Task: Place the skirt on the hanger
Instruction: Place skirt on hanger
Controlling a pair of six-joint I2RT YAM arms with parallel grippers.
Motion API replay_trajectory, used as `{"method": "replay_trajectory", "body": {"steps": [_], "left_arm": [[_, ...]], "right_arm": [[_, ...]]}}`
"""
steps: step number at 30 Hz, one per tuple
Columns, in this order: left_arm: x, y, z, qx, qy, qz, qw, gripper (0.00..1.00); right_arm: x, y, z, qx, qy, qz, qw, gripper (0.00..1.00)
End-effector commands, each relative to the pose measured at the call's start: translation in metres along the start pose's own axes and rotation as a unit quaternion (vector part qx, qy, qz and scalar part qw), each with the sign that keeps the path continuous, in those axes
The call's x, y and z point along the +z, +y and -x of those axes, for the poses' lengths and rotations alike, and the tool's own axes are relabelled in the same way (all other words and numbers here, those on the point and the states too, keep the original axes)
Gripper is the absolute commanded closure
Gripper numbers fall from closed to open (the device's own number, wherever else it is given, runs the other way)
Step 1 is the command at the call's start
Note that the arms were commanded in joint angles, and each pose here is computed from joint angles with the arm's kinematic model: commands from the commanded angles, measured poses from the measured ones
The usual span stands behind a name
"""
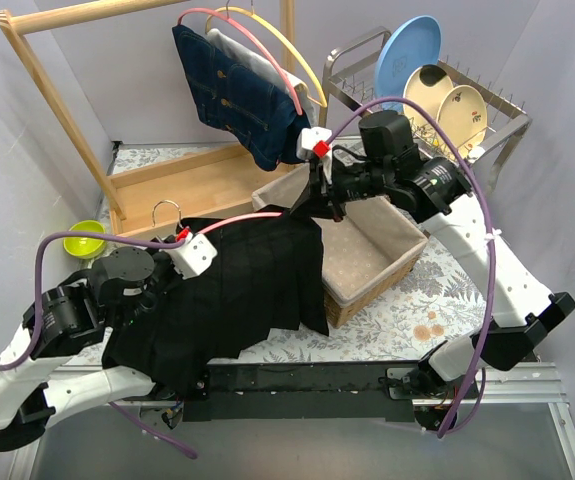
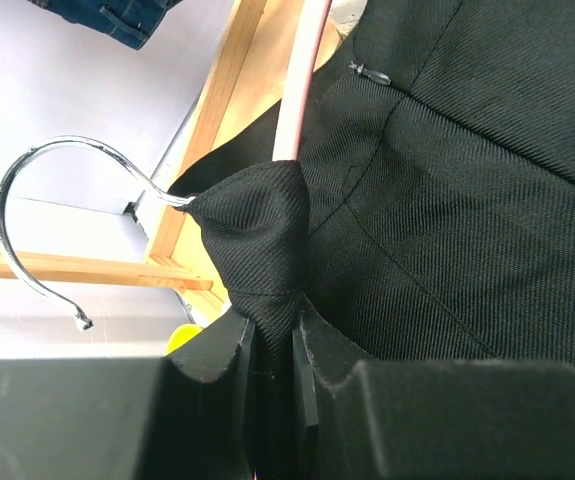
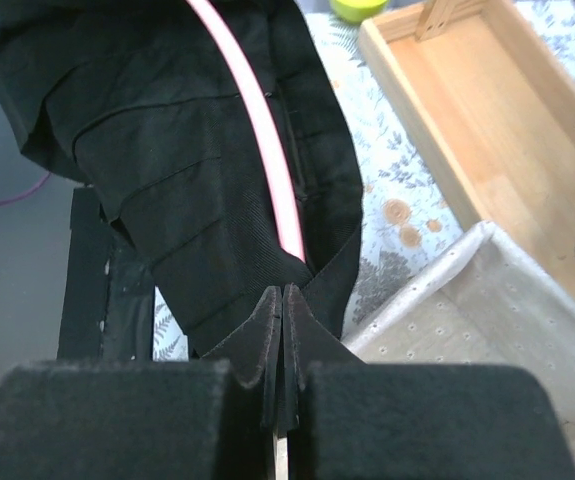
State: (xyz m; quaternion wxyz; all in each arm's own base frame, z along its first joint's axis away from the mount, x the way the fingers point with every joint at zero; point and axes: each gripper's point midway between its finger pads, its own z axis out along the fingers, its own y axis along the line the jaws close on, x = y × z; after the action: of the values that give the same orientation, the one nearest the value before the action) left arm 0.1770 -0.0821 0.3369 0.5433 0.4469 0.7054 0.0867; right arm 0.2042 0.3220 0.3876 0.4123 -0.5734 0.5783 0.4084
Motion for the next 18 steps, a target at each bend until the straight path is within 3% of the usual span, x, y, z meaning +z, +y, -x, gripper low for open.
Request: {"method": "replay_trajectory", "body": {"steps": [1, 11, 18], "left_arm": [[0.007, -0.019, 0.031, 0.022, -0.052, -0.063, 0.996, 1.00], [-0.007, -0.026, 0.049, -0.042, -0.121, -0.089, 0.988, 1.00], [-0.002, -0.040, 0.044, -0.051, -0.110, -0.112, 0.986, 1.00]], "right_arm": [[0.007, 0.009, 0.024, -0.066, -0.028, 0.014, 0.997, 0.99], [-0.010, 0.041, 0.004, -0.090, -0.035, 0.040, 0.995, 0.99], [-0.011, 0.046, 0.013, -0.085, -0.055, 0.046, 0.994, 0.99]]}}
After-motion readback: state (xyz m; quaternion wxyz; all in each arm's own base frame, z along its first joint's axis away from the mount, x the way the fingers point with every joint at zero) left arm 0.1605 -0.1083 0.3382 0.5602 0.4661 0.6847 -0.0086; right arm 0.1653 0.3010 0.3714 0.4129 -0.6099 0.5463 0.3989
